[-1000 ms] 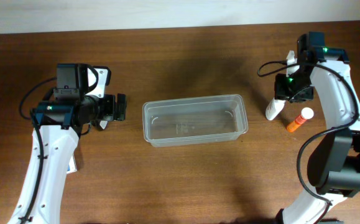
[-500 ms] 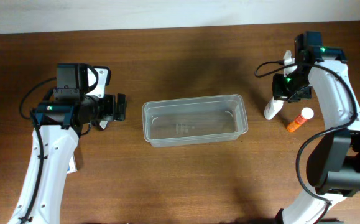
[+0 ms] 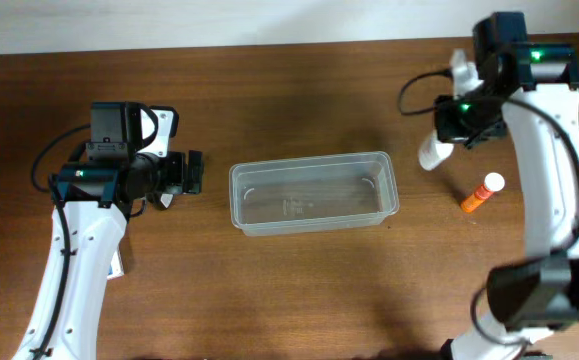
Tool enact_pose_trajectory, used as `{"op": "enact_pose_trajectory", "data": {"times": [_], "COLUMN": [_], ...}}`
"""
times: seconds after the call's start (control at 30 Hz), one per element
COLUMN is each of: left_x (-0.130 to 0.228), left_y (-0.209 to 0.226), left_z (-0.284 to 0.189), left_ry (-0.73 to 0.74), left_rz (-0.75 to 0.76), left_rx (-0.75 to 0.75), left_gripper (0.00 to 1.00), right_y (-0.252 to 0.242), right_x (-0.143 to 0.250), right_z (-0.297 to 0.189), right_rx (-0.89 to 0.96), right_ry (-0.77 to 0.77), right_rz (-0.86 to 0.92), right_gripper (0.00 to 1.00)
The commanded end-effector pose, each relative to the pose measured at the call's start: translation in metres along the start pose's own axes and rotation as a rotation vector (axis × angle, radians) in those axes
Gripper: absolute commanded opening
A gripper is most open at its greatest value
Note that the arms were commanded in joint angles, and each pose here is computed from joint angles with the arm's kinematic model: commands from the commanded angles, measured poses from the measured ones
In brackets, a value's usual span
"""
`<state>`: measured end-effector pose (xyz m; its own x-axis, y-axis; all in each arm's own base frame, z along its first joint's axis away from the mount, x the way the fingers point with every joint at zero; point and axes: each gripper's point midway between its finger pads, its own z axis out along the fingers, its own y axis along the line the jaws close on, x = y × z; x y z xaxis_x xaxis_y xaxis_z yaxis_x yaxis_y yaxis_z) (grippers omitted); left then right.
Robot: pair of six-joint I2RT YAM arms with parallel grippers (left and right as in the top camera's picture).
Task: Pack container
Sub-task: 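Carry the white spray bottle into the container and release it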
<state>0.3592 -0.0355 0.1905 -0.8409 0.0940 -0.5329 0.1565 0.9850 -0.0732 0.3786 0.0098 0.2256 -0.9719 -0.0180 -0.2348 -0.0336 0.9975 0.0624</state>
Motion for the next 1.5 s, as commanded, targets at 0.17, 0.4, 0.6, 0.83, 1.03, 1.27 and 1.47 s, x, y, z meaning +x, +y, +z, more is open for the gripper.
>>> {"op": "enact_pose_trajectory", "data": {"times": [0.17, 0.4, 0.6, 0.83, 1.03, 1.27, 1.47], "left_x": [-0.010, -0.010, -0.010, -0.010, -0.010, -0.010, -0.010], "left_y": [-0.002, -0.002, -0.002, -0.002, -0.002, -0.002, -0.002], "left_z": [-0.005, -0.005, -0.005, -0.005, -0.005, -0.005, -0.005], "left_ry": [-0.030, -0.029, -0.029, -0.030, -0.030, -0.030, -0.029], "left_rz": [0.017, 0.017, 0.016, 0.017, 0.016, 0.016, 0.017], "left_rx": [0.014, 0.014, 0.014, 0.014, 0.014, 0.014, 0.014], "left_gripper": [0.99, 0.99, 0.99, 1.00, 0.99, 0.99, 0.99], "right_y": [0.089, 0.100, 0.098, 0.093, 0.079, 0.080, 0.082], "right_x": [0.025, 0.028, 0.037, 0.037, 0.035, 0.033, 0.019], "right_z": [-0.028, 0.025, 0.073, 0.112, 0.115, 0.115, 0.082], "right_rx": [-0.065, -0.059, -0.055, -0.030, 0.051, 0.048, 0.043], "right_ry": [-0.018, 0.043, 0.069, 0.037, 0.025, 0.018, -0.050], "right_rz": [-0.170, -0.181, -0.180, -0.162, -0.134, -0.136, -0.134], "right_gripper": [0.08, 0.08, 0.08, 0.09, 0.19, 0.47, 0.51]}}
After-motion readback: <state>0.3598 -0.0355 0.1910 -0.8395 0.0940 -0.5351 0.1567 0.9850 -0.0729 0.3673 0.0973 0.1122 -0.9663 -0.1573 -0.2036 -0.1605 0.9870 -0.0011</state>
